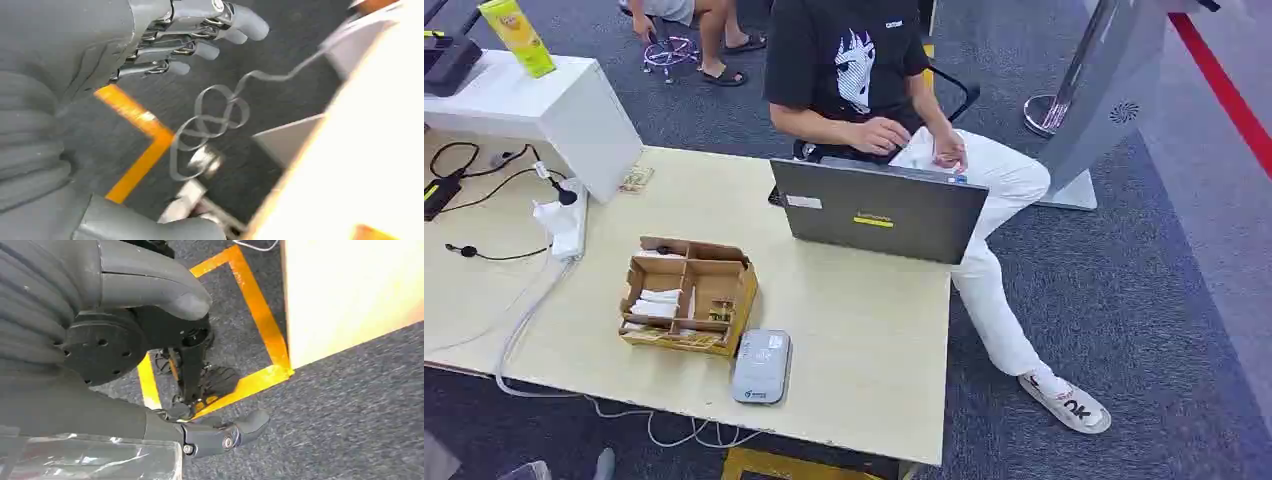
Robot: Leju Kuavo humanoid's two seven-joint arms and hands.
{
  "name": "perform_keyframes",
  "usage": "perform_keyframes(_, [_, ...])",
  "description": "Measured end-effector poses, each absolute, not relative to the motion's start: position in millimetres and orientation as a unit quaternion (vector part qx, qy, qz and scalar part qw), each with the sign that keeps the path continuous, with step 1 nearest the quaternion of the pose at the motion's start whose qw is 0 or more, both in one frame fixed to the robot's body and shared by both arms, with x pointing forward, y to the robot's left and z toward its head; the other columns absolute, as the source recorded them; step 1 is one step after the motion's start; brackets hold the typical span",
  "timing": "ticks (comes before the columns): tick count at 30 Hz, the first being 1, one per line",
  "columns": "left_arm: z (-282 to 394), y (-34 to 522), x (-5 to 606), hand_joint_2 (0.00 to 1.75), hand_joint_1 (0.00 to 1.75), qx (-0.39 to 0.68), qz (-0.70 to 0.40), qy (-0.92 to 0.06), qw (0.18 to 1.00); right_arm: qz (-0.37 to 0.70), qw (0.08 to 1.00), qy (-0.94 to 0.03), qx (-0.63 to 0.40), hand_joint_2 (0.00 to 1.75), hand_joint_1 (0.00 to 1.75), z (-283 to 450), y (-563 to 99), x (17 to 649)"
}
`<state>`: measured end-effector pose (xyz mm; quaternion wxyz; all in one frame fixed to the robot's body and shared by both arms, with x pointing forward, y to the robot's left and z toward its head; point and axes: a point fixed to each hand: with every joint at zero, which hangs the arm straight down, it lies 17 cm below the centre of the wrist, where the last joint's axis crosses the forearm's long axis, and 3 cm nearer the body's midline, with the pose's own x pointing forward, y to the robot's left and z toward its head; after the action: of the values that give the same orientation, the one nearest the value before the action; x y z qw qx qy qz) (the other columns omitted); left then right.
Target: Pass the card to the sensor for recognition and then transmit it.
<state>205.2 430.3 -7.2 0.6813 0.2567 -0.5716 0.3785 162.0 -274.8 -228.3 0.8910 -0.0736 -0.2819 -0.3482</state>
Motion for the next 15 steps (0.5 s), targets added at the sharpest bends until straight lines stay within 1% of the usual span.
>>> perform_keyframes(8, [86.1, 444.4, 211.5, 1.75, 0.0, 0.331, 0.303, -0.659, 0.604, -0.357, 0.882, -0.301, -0.068, 1.75, 0.0, -218.9, -276.1, 165.8])
perform_keyframes(15, [168.3, 430.0, 226.4, 1.75, 0.0, 0.378, 0.21, -0.73, 0.53, -0.352, 0.88, -0.313, -0.068, 1.75, 0.0, -214.6, -276.4, 172.8])
